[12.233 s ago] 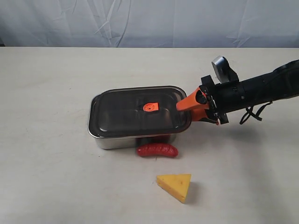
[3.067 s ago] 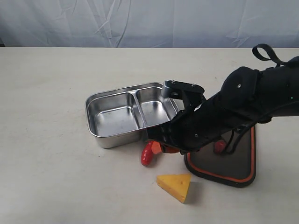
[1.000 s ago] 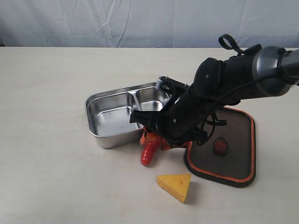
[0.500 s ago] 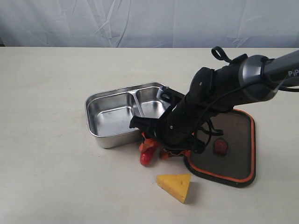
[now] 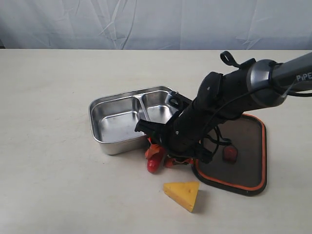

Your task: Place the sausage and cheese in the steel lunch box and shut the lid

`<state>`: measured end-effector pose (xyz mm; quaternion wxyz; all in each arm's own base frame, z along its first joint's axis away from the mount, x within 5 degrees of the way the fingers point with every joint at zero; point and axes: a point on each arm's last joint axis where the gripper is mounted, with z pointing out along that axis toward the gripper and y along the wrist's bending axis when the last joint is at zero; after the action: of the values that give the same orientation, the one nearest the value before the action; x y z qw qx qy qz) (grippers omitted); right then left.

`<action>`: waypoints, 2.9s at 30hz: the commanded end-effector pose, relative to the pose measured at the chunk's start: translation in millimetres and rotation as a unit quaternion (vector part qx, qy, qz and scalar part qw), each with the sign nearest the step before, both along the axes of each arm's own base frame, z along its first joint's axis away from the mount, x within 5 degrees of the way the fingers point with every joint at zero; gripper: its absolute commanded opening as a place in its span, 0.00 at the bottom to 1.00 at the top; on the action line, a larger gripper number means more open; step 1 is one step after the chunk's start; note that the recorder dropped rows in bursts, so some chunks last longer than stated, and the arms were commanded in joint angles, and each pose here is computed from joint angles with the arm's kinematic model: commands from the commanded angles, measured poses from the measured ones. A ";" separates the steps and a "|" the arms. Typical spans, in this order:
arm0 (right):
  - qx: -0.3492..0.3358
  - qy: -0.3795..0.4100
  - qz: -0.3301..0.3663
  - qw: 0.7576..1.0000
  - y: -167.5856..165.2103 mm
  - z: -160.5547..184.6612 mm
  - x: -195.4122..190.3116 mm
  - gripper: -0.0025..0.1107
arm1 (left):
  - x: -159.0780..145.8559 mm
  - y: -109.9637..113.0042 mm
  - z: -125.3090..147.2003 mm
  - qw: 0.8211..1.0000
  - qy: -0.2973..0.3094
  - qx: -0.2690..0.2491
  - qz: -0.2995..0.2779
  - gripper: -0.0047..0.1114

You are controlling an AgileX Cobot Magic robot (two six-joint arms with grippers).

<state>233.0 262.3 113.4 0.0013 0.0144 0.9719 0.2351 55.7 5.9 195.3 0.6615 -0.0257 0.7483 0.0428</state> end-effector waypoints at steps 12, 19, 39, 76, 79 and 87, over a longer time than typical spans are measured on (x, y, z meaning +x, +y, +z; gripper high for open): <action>-0.016 0.089 0.062 0.994 -4.2 4.6 -19.4 0.09 | -0.1 -0.2 0.2 1.000 -0.007 0.000 -0.001 0.04; 0.002 0.046 0.076 0.996 -6.7 33.0 -19.5 0.01 | -0.1 -0.2 0.2 1.000 -0.007 0.000 -0.001 0.04; 0.086 -0.156 0.092 0.980 21.6 100.5 22.6 0.01 | -0.1 -0.2 0.2 1.000 -0.007 0.000 -0.001 0.04; -0.047 -0.152 0.353 0.922 10.4 174.0 19.4 0.41 | -0.1 -0.2 0.2 1.000 -0.007 0.000 -0.001 0.04; -0.039 -0.169 0.377 0.910 -7.8 191.9 -1.2 0.41 | -0.1 -0.2 0.2 1.000 -0.007 0.000 -0.001 0.04; -0.058 -0.143 0.457 0.876 -44.9 158.2 -39.6 0.41 | -0.1 -0.2 0.2 1.000 -0.007 0.000 -0.001 0.04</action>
<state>200.0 225.7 285.2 0.0414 -0.4399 0.8821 0.1633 55.7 5.9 195.3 0.6615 -0.0257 0.7483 0.0428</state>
